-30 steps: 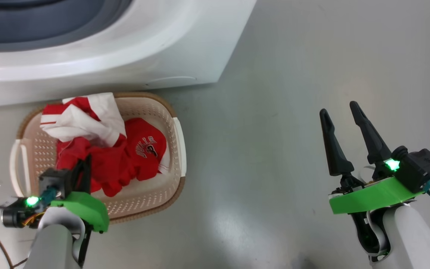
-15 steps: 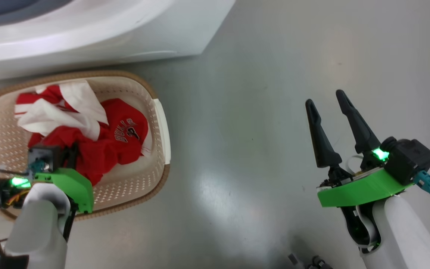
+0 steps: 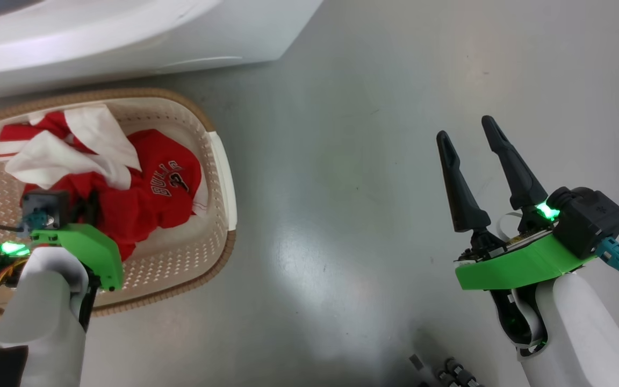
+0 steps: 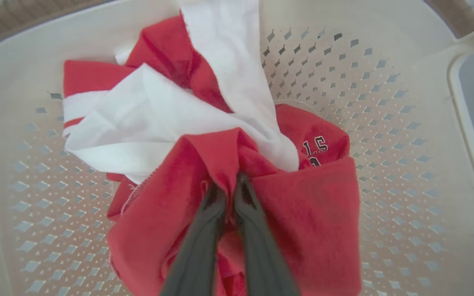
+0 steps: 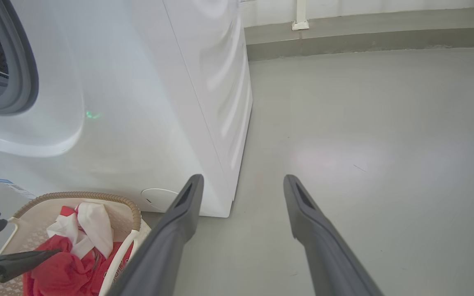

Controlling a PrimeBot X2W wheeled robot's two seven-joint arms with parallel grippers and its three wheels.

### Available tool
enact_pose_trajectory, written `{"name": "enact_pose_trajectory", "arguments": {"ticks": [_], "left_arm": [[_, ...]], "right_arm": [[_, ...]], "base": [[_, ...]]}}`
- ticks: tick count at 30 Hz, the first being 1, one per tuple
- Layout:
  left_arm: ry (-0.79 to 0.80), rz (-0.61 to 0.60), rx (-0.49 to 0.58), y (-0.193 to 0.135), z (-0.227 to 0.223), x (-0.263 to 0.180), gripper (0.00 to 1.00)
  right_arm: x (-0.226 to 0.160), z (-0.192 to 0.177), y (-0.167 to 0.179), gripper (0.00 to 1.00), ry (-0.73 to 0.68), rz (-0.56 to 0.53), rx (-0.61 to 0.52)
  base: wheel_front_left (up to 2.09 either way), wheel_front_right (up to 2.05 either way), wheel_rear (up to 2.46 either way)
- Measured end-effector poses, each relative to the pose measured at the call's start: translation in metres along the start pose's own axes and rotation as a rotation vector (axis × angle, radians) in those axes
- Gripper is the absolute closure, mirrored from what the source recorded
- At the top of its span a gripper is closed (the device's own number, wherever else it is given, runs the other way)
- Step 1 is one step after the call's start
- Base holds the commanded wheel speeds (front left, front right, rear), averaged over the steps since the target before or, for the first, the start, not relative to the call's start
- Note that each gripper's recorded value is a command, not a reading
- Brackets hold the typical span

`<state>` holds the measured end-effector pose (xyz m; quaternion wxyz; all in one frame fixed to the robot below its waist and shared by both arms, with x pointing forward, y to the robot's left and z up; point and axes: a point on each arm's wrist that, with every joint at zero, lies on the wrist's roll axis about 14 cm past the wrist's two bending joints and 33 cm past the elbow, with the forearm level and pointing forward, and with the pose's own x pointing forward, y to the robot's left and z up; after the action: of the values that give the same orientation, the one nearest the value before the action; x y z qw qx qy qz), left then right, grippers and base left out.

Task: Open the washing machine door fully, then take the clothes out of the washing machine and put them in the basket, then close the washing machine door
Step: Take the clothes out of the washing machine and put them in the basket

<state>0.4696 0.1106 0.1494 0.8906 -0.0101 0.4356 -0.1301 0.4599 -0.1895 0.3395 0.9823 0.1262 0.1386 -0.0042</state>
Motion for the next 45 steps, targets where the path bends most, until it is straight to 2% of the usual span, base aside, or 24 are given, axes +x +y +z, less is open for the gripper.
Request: {"name": "enact_pose_trajectory", "arguments": {"ticks": [13,18,21,35,45], "left_arm": [[-0.092,0.042,-0.059,0.007,0.025,-0.033,0.00],[-0.183,0.063,-0.090,0.011,0.047,-0.054,0.00],[-0.228,0.073,-0.111,0.011,0.055,-0.069,0.00],[-0.511,0.122,-0.074,0.020,0.111,-0.161,0.00],[-0.688,0.157,-0.067,0.021,0.132,-0.225,0.00]], "right_arm": [[-0.003,0.025,0.013,0.00,-0.057,0.037,0.000],[-0.007,0.045,0.014,0.00,-0.102,0.041,-0.007],[-0.016,0.048,0.015,0.00,-0.103,0.044,-0.008],[-0.060,0.074,0.024,0.00,-0.163,0.057,0.005],[-0.096,0.086,0.023,0.00,-0.199,0.053,0.008]], "base": [[0.00,0.00,0.00],[0.00,0.00,0.00],[0.00,0.00,0.00],[0.00,0.00,0.00],[0.00,0.00,0.00]]}}
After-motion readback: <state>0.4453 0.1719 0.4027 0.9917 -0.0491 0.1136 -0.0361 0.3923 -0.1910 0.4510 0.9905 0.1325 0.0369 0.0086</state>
